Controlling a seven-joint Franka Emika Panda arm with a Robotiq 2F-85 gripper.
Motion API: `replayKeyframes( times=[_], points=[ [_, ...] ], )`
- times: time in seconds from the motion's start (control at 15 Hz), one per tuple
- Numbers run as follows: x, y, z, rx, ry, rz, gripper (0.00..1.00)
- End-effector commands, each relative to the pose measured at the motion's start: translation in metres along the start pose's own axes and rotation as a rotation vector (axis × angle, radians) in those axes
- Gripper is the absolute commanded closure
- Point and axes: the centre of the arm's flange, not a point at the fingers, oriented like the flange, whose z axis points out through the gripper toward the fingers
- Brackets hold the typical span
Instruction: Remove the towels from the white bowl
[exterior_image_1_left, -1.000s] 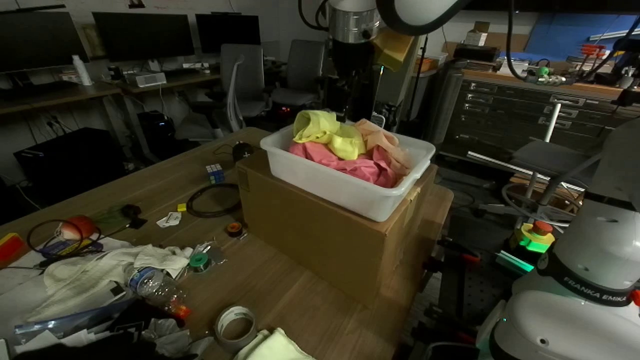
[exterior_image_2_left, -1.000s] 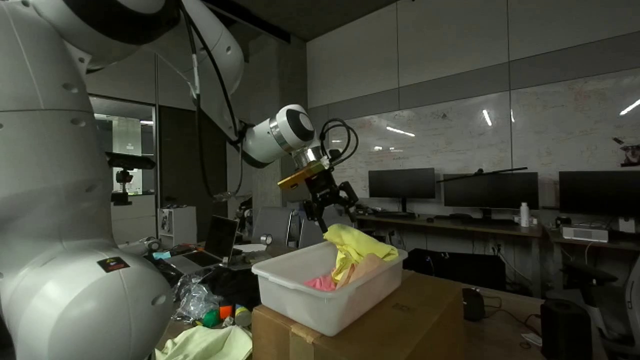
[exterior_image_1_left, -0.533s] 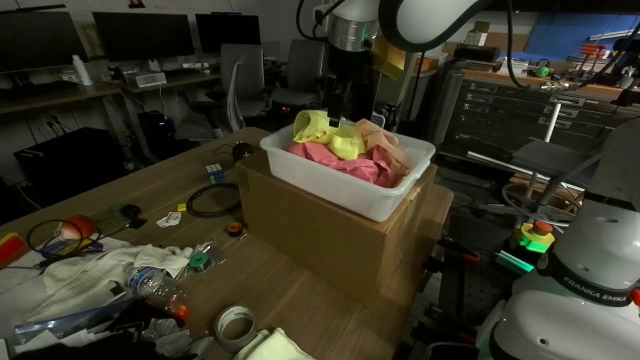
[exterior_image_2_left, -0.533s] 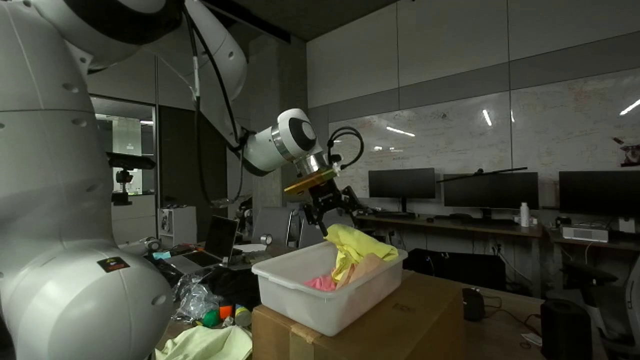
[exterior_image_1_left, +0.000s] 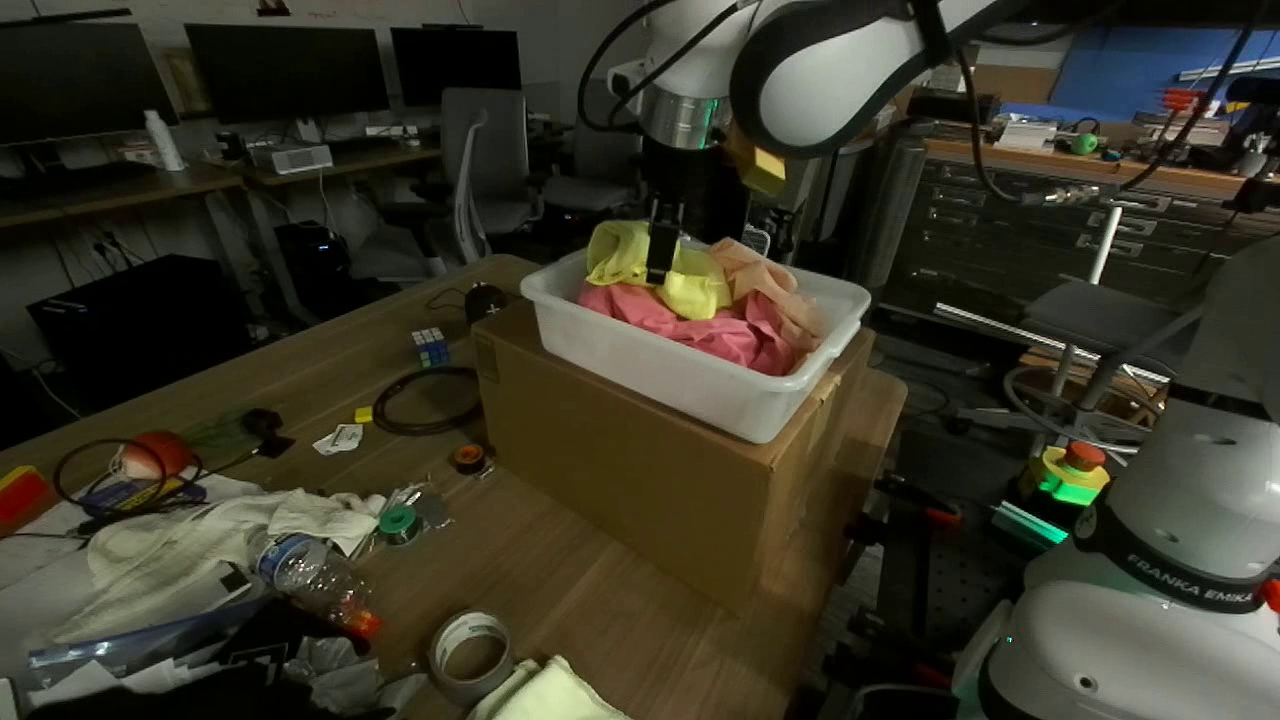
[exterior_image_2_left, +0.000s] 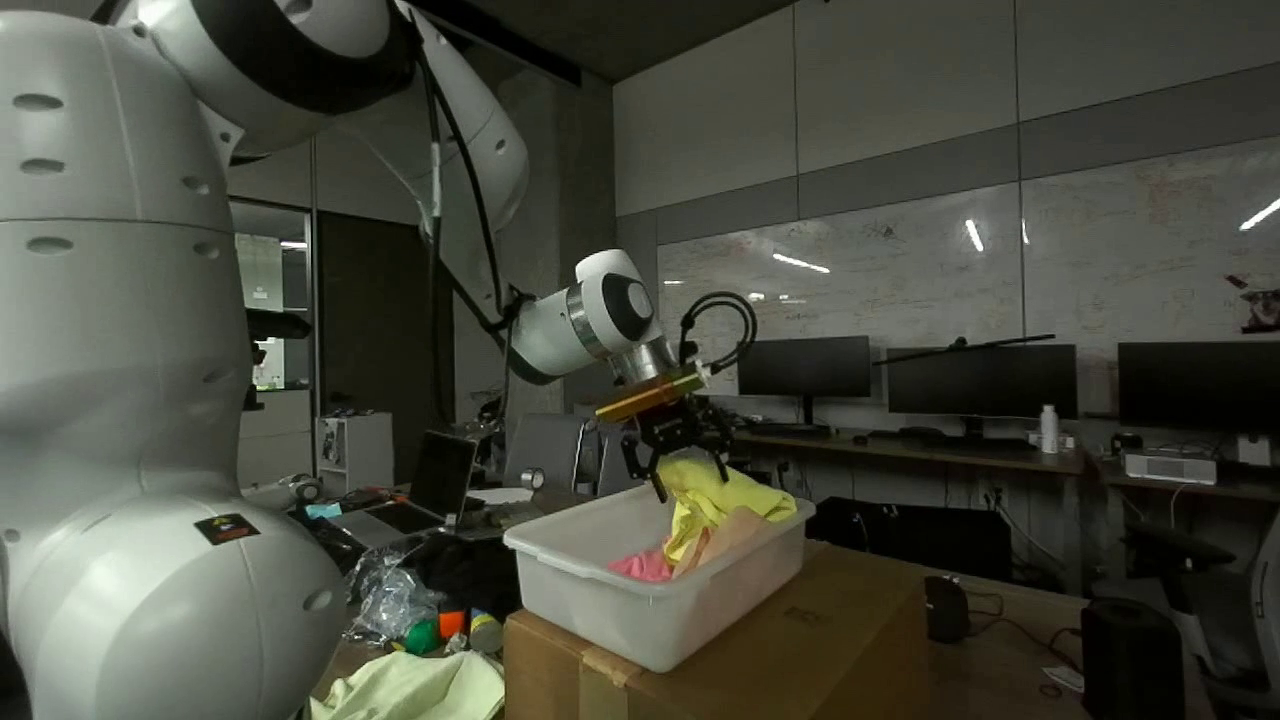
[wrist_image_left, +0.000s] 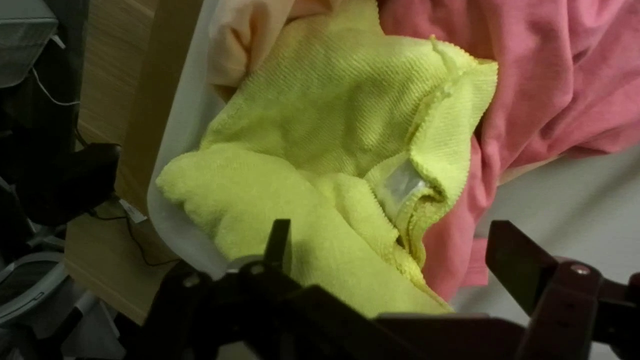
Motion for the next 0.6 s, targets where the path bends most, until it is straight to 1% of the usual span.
replayKeyframes(
  times=[0.0,0.47,0.53],
  points=[
    [0.010,0.011,0.019,0.015,0.044,-0.030,0.00],
    [0.007,0.017,0.035,0.009,0.057,-0.031,0.00],
    [0.006,0.018,0.035,0.007,0.055,-0.028,0.25]
  ],
)
